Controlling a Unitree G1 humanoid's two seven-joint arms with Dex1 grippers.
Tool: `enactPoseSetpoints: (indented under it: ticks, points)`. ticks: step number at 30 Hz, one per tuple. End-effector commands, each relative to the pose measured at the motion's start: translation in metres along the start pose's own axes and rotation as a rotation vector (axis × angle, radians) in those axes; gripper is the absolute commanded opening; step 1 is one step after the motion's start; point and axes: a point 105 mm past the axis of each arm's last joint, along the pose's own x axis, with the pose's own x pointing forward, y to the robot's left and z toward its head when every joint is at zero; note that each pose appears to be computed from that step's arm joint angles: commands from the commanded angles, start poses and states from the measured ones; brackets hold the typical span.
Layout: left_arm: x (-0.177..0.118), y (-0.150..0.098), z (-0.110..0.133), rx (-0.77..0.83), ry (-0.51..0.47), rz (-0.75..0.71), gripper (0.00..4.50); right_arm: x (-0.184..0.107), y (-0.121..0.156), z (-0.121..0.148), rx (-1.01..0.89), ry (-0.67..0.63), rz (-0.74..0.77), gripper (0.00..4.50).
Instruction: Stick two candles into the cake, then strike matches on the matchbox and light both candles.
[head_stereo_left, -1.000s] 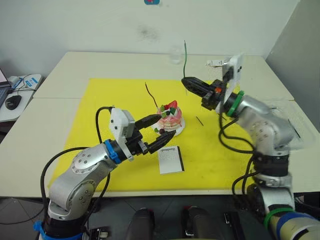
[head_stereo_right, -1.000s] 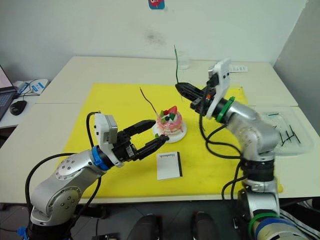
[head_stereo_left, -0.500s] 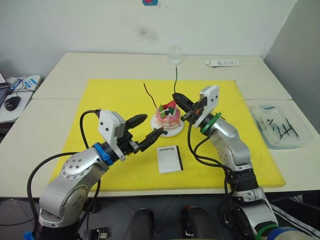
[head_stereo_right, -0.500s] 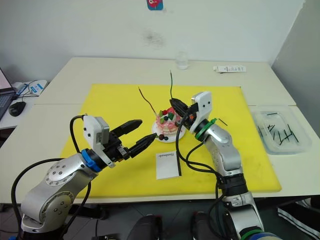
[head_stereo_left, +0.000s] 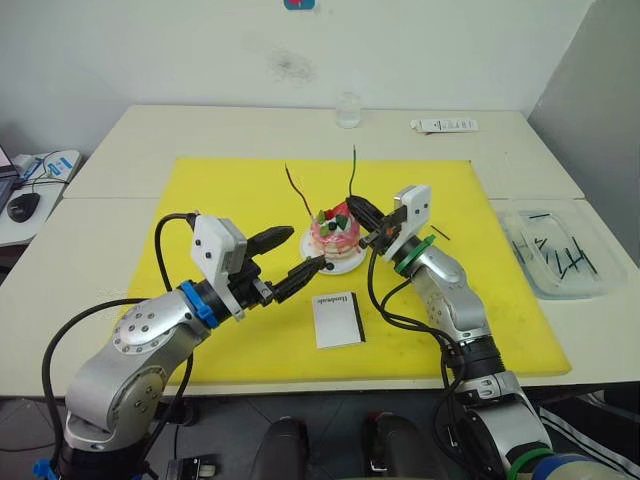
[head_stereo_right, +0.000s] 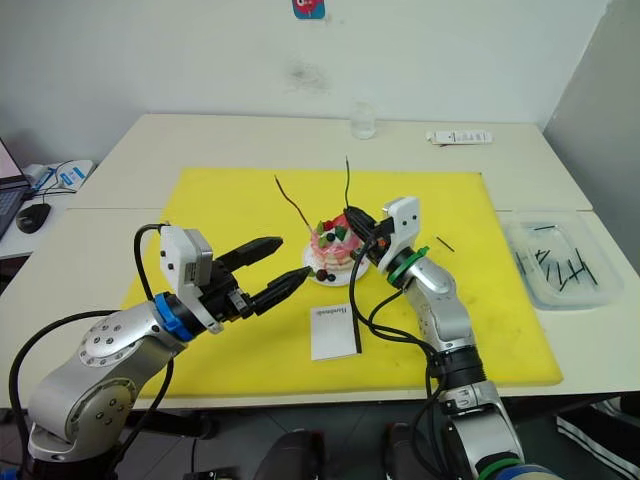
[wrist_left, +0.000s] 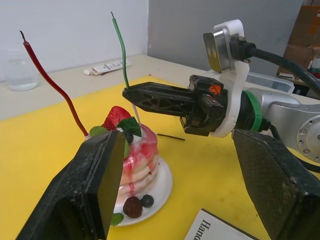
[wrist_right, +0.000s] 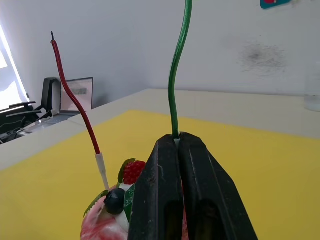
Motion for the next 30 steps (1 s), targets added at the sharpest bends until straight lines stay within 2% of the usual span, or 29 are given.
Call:
enactPoseSetpoints:
  ticks: [1,30]
  points:
    - [-0.0008,-0.0055,0.0109,0.033,-0.025,-0.026,3.81,0.0032,-0.0034,0.0163,-0.033,-0.054,-0.010,0.06]
    - [0.0005,-0.0076,0.0092,0.034,-0.015,-0.041,3.81,0.0048,0.0033,0.0143,0.007,-0.048,-0.002,0.06]
